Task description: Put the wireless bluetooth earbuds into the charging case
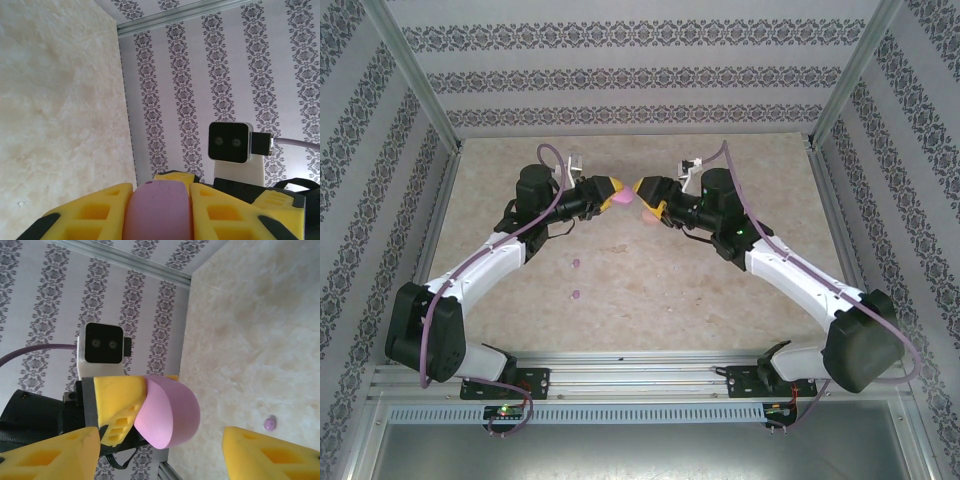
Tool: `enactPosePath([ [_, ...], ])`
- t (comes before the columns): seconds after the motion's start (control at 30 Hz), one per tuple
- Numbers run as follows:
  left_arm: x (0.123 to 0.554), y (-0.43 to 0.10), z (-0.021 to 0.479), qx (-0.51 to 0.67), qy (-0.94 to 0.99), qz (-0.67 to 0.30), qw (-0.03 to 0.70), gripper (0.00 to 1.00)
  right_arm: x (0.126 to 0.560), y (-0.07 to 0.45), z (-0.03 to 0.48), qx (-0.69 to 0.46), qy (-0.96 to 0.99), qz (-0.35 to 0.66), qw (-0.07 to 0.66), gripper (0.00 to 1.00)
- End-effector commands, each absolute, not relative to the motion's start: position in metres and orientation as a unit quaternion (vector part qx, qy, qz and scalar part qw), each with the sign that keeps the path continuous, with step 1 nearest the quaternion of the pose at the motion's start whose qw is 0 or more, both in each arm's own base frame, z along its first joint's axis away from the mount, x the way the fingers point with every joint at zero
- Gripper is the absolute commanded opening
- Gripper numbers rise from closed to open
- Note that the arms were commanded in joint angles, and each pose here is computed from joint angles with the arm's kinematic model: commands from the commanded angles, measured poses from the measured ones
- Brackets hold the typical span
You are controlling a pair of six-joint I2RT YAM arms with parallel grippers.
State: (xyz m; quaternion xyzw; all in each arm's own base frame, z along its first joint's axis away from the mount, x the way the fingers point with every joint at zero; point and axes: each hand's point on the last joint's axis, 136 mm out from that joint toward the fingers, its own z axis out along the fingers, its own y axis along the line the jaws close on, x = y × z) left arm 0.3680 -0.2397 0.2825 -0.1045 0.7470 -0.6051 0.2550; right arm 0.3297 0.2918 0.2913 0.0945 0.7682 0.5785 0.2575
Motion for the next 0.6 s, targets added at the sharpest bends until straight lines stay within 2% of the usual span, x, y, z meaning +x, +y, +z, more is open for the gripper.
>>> enactPosePath([
  [0.0,0.367,-0.247,0.316,-0.082,0.715,-0.637,0.275,0.07,0.331,0.299,0.302,0.076,0.75,0.607,0.252,0.64],
  [0.33,0.363,-0.258,0.32,-0.079,0.707,-0.651,0.264,0.06,0.339,0.303,0.295,0.08,0.736,0.627,0.241,0.55],
  [0.57,0.364,-0.259,0.314,-0.079,0.71,-0.65,0.261,0.07,0.344,0.306,0.297,0.08,0.721,0.648,0.232,0.3],
])
